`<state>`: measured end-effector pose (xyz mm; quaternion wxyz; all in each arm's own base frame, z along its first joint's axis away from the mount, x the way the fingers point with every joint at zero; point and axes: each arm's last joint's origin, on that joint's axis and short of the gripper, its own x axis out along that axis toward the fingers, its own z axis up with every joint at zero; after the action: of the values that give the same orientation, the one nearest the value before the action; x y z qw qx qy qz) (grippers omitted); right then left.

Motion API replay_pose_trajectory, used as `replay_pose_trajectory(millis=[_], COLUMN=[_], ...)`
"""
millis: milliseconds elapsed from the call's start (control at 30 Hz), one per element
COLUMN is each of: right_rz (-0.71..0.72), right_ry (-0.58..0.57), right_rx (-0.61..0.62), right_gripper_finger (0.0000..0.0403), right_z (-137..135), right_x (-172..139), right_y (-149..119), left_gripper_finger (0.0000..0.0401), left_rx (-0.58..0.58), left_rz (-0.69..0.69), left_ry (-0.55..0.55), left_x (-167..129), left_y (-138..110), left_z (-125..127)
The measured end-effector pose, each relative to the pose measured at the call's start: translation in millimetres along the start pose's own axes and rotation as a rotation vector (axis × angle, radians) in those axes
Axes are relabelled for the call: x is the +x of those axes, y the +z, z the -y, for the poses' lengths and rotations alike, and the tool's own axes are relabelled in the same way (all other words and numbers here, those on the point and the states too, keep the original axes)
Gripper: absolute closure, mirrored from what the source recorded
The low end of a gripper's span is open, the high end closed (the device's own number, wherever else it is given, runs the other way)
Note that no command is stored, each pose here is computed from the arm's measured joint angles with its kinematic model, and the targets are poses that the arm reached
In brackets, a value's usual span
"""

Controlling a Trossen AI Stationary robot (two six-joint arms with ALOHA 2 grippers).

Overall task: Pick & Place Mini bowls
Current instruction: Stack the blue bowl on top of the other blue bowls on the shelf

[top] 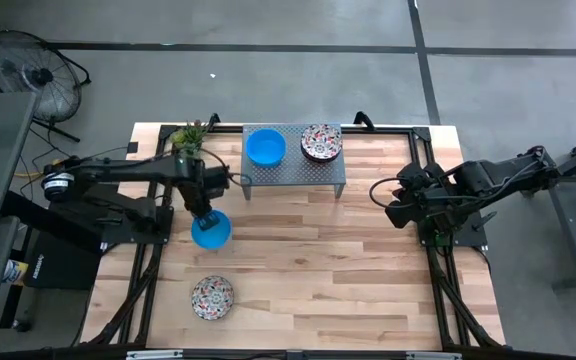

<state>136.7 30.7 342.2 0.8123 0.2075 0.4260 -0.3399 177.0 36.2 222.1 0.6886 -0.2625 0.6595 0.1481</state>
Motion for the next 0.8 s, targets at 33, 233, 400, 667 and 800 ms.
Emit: replay_pose_trajectory(millis=[33,233,400,667,800], right_rz=[0.000,-0.005,-0.016,-0.039,-0.039], right_ry=[0.000,0.002,0.008,0.021,0.022], right_rx=[0.000,0.000,0.000,0.019,0.019], right_gripper_finger=[0.0403,0.0403,0.0403,0.0403,0.0403], right_z=[0.0,-0.1,-0.3,-0.7,-0.7], right_x=[0.1,0.1,0.1,0.1,0.1], right_y=[0.0,-0.2,-0.5,-1.1,-1.1], left_gripper_finger=[0.0400,0.0400,0.0400,0.0401,0.0401], left_rx=[0.010,0.045,0.023,-0.019,-0.011], left_rz=[0.015,0.137,0.277,0.432,0.448], left_ry=[0.003,-0.008,-0.016,0.027,0.025], left_x=[-8.9,-64.9,-114.1,-162.6,-172.6], left_y=[1.0,11.7,19.3,50.2,75.4], left_z=[-0.7,-7.8,-16.3,-27.6,-34.2])
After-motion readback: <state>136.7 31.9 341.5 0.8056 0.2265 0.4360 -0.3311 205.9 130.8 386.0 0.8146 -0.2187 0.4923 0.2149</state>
